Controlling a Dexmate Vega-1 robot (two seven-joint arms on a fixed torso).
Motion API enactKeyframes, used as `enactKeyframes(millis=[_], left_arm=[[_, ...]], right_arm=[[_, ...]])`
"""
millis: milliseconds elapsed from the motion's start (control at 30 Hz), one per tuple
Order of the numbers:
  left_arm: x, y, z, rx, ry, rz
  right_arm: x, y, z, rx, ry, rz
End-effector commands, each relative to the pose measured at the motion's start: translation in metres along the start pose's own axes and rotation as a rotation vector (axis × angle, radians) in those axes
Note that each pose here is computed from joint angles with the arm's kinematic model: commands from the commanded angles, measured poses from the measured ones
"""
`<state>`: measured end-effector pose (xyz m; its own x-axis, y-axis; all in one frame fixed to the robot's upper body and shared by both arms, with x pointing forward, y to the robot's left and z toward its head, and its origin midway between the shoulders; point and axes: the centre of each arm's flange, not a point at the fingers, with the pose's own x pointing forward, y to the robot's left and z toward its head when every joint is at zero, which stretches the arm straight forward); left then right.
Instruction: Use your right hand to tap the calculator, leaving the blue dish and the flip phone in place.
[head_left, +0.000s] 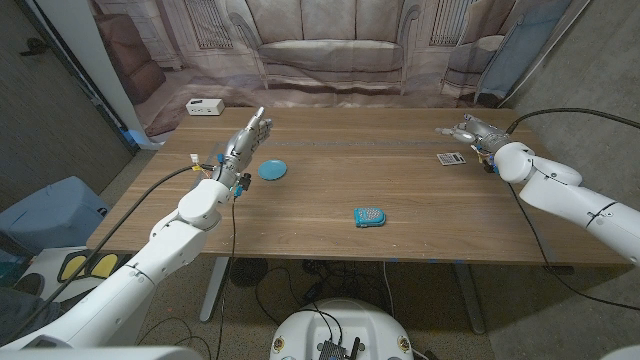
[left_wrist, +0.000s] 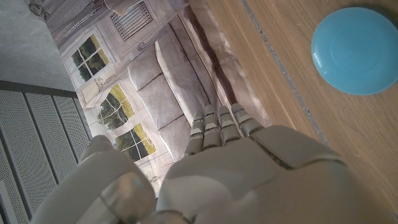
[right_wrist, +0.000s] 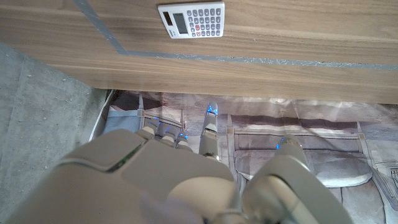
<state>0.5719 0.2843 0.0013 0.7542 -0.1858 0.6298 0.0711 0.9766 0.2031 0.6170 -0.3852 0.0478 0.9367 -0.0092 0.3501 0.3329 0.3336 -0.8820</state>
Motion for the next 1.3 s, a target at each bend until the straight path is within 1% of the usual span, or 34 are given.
enactKeyframes(millis=[33, 333, 467, 733, 1033, 1300], left_arm=[[0.001, -0.002, 0.002, 0.005, 0.006, -0.004], [0.005, -0.003, 0.007, 0.012, -0.008, -0.009], [0.006, -0.004, 0.006, 0.011, -0.007, -0.012], [0.006, -0.009, 0.002, 0.006, 0.005, -0.033], [0.005, -0.008, 0.003, 0.009, 0.001, -0.026], [0.004, -0.008, 0.003, 0.006, 0.006, -0.018]], right_arm=[[0.007, 0.006, -0.002, -0.014, 0.018, 0.024], [0.012, 0.011, -0.008, -0.003, 0.040, 0.050], [0.014, 0.012, -0.008, -0.008, 0.053, 0.057], [0.017, 0.016, -0.007, -0.021, 0.059, 0.064], [0.019, 0.022, -0.009, -0.023, 0.073, 0.071], [0.024, 0.026, -0.011, -0.027, 0.085, 0.084]])
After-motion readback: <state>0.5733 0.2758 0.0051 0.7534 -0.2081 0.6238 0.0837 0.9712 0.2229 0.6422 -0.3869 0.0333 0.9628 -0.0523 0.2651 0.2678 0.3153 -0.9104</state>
